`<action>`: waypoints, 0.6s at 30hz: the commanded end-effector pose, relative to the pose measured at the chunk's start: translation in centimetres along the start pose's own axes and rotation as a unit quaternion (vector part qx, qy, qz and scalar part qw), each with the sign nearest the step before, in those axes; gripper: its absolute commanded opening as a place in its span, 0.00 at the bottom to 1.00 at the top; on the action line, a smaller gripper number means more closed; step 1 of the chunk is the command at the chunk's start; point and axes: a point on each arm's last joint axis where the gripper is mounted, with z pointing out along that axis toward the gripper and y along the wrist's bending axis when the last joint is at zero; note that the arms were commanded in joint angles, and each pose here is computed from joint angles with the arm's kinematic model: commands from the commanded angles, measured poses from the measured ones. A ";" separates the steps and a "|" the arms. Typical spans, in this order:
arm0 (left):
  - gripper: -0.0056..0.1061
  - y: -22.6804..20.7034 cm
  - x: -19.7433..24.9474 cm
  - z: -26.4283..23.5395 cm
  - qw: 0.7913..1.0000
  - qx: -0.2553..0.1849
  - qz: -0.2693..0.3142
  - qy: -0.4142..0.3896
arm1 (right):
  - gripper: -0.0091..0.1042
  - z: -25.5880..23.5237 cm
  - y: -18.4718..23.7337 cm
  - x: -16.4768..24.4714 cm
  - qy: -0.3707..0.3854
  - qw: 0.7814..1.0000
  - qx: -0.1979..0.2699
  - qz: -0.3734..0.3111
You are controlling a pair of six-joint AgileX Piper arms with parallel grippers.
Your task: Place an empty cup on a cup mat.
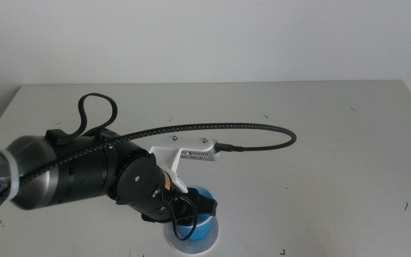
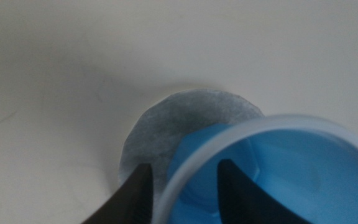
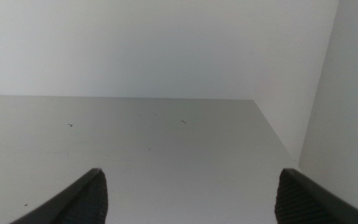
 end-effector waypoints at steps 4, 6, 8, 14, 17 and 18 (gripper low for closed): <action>0.66 -0.9 -1.4 -3.9 0.996 0.034 0.007 -0.076 | 0.91 -0.3 0.0 -1.1 -0.054 0.998 -0.001 -0.009; 0.74 -1.0 -1.8 -5.4 0.993 0.042 0.020 -0.106 | 0.91 -0.3 0.0 -1.1 -0.054 0.998 -0.001 -0.009; 0.84 -1.1 -2.0 -7.0 0.989 0.049 0.031 -0.134 | 0.91 -0.3 0.0 -1.1 -0.054 0.998 -0.001 -0.009; 0.99 -1.1 -2.0 -11.9 0.973 0.064 0.067 -0.210 | 0.91 -0.3 0.0 -1.1 -0.054 0.998 -0.001 -0.009; 0.99 -0.9 -1.6 -16.0 0.955 0.092 0.053 -0.277 | 0.91 -0.3 0.0 -1.1 -0.054 0.998 -0.001 -0.009; 0.99 -0.8 -1.5 -16.9 0.950 0.096 0.053 -0.292 | 0.91 -0.3 0.0 -1.1 -0.054 0.998 -0.001 -0.009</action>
